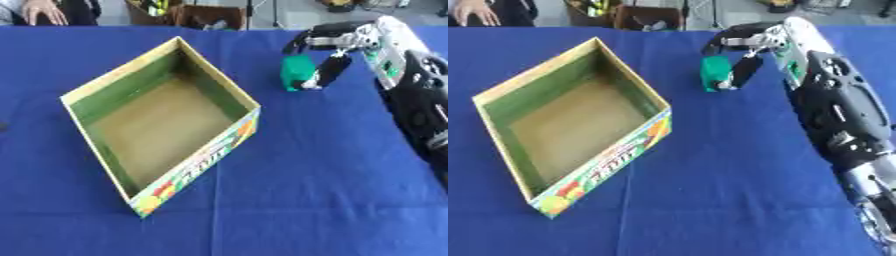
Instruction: Pick up objects on the table and place them in the box.
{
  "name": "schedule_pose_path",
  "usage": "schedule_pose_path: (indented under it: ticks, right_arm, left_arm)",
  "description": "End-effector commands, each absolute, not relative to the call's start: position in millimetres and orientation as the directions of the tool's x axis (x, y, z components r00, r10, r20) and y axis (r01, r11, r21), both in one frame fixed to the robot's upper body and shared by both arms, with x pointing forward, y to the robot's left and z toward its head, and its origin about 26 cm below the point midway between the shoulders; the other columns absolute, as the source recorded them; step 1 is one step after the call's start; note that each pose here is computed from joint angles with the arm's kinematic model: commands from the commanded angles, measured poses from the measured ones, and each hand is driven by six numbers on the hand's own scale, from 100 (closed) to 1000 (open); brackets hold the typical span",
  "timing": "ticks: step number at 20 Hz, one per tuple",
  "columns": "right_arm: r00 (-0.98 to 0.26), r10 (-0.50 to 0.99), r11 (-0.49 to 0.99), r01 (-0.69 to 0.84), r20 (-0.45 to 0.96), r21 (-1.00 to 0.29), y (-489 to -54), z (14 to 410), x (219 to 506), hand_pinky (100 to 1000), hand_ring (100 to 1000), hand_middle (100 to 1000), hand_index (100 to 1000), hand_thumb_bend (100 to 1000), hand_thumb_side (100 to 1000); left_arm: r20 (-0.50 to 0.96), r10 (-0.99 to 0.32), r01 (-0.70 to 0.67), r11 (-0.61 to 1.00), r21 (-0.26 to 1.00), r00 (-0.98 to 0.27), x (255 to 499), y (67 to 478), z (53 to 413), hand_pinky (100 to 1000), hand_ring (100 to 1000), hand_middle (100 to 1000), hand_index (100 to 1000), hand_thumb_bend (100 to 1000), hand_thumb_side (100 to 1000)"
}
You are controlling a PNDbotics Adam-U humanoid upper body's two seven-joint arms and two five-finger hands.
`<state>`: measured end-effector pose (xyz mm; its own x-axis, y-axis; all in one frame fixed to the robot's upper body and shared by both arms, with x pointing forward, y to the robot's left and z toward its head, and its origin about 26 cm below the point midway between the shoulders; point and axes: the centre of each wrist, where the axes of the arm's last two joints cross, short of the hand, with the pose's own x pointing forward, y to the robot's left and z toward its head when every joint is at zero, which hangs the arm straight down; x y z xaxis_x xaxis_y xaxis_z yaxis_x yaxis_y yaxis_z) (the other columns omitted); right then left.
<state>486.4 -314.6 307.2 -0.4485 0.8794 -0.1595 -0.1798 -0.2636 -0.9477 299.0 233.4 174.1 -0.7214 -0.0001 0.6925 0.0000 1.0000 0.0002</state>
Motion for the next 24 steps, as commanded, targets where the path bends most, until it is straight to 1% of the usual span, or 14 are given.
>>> schedule_pose_path:
  ticks: [1, 2, 4, 6, 8, 10, 12, 14, 17, 18, 19, 20, 22, 24]
  right_arm:
    - [-0.435, 0.879, -0.283, -0.153, -0.193, -0.947, -318, 320, 484, 844, 870, 835, 908, 219, 371]
    - [-0.435, 0.879, -0.283, -0.148, -0.195, -0.948, -318, 321, 484, 844, 870, 835, 908, 219, 371]
    - [-0.433, 0.879, -0.283, -0.135, -0.200, -0.950, -317, 322, 484, 825, 853, 787, 855, 140, 380]
    - [-0.431, 0.878, -0.286, -0.121, -0.209, -0.951, -316, 323, 484, 815, 844, 763, 830, 100, 374]
    - [-0.430, 0.876, -0.294, -0.120, -0.218, -0.948, -315, 322, 485, 808, 829, 738, 808, 100, 357]
    - [-0.430, 0.875, -0.300, -0.125, -0.221, -0.946, -315, 321, 485, 795, 798, 657, 755, 100, 342]
    - [-0.437, 0.874, -0.290, -0.117, -0.213, -0.950, -314, 322, 486, 781, 771, 566, 675, 100, 355]
    - [-0.445, 0.872, -0.274, -0.093, -0.207, -0.957, -313, 325, 485, 768, 743, 491, 590, 100, 391]
    - [-0.454, 0.867, -0.249, -0.033, -0.208, -0.968, -310, 334, 482, 750, 711, 435, 520, 100, 425]
    - [-0.455, 0.866, -0.240, -0.012, -0.209, -0.971, -310, 337, 481, 739, 686, 405, 473, 100, 438]
    - [-0.456, 0.865, -0.231, 0.008, -0.209, -0.973, -309, 340, 479, 735, 677, 395, 473, 100, 443]
    - [-0.457, 0.865, -0.220, 0.030, -0.209, -0.975, -308, 343, 478, 716, 637, 353, 410, 100, 455]
    - [-0.459, 0.863, -0.199, 0.072, -0.210, -0.977, -306, 348, 475, 714, 631, 338, 393, 100, 468]
    - [-0.468, 0.857, -0.187, 0.106, -0.215, -0.977, -303, 352, 472, 709, 619, 319, 366, 100, 463]
  left_arm:
    - [0.672, 0.002, 0.010, 1.000, 0.008, -0.740, 297, 233, 181, 685, 683, 726, 855, 100, 1000]
    - [0.672, 0.002, 0.010, 1.000, 0.009, -0.740, 297, 233, 181, 685, 683, 726, 855, 100, 1000]
    - [0.672, 0.002, 0.011, 1.000, 0.009, -0.741, 297, 233, 181, 685, 683, 726, 855, 100, 1000]
    - [0.672, 0.003, 0.013, 1.000, 0.010, -0.741, 297, 233, 181, 685, 683, 726, 855, 100, 1000]
    - [0.671, 0.003, 0.014, 1.000, 0.010, -0.741, 297, 233, 181, 685, 684, 726, 855, 100, 1000]
    - [0.672, 0.002, 0.013, 1.000, 0.011, -0.741, 297, 233, 181, 686, 685, 726, 855, 100, 1000]
    - [0.673, 0.002, 0.012, 1.000, 0.011, -0.739, 297, 233, 181, 686, 684, 726, 855, 100, 1000]
    - [0.674, 0.003, 0.013, 1.000, 0.010, -0.739, 297, 233, 181, 687, 684, 726, 855, 100, 1000]
    - [0.675, 0.002, 0.012, 1.000, 0.010, -0.738, 297, 233, 181, 687, 685, 727, 855, 100, 1000]
    - [0.676, 0.002, 0.011, 1.000, 0.009, -0.737, 297, 234, 181, 687, 685, 727, 855, 100, 1000]
    - [0.676, 0.002, 0.011, 1.000, 0.009, -0.737, 297, 234, 181, 687, 685, 727, 855, 100, 1000]
    - [0.677, 0.002, 0.011, 1.000, 0.009, -0.736, 297, 234, 181, 687, 685, 727, 855, 100, 1000]
    - [0.678, 0.002, 0.010, 1.000, 0.009, -0.735, 297, 234, 180, 687, 685, 727, 855, 100, 1000]
    - [0.679, 0.001, 0.009, 1.000, 0.008, -0.734, 297, 234, 180, 688, 685, 727, 855, 100, 1000]
